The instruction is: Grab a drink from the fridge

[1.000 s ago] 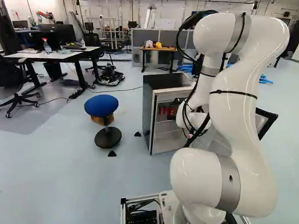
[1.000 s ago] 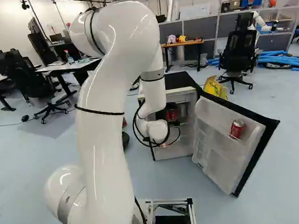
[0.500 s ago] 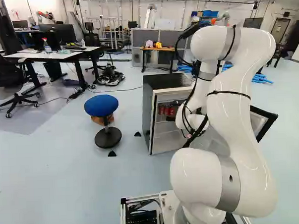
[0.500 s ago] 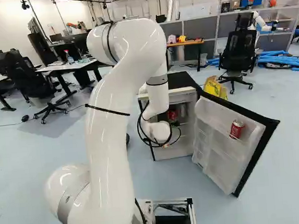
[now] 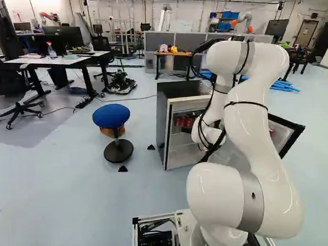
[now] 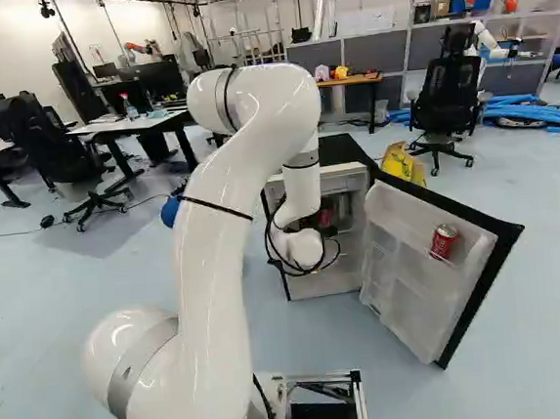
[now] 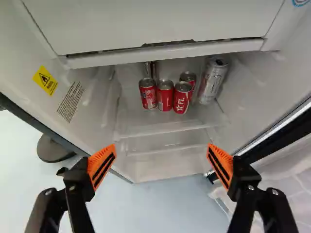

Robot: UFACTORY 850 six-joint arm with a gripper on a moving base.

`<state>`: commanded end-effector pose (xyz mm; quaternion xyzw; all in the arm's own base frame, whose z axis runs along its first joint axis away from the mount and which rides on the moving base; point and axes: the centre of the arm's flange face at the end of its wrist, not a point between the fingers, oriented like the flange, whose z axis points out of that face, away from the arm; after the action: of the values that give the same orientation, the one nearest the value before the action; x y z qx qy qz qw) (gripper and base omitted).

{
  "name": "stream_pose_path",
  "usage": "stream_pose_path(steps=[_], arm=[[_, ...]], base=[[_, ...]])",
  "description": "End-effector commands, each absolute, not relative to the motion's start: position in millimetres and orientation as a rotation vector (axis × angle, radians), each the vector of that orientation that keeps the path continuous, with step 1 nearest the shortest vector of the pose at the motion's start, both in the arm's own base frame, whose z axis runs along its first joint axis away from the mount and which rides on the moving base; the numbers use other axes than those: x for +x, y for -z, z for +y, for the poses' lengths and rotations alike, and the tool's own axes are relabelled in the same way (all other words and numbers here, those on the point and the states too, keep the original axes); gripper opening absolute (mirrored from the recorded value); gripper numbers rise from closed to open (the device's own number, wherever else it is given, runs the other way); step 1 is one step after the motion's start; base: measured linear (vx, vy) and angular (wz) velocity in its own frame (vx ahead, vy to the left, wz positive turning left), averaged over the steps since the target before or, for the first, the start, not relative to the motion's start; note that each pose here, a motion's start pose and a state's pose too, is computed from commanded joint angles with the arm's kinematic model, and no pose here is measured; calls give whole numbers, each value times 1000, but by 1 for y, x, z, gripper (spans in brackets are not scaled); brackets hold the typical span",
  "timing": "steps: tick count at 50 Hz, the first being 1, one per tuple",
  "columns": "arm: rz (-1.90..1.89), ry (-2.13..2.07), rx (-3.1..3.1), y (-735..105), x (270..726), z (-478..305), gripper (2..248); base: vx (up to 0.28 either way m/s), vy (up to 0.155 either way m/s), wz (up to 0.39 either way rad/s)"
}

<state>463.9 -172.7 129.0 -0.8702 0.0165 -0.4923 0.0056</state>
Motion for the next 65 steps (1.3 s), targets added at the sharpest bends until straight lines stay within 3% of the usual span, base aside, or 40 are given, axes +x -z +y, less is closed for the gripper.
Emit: stream_pose_path(steps=[65], arm=[[62,1664,-2676,-58,525,-209,247]], base=[[0,0,0]])
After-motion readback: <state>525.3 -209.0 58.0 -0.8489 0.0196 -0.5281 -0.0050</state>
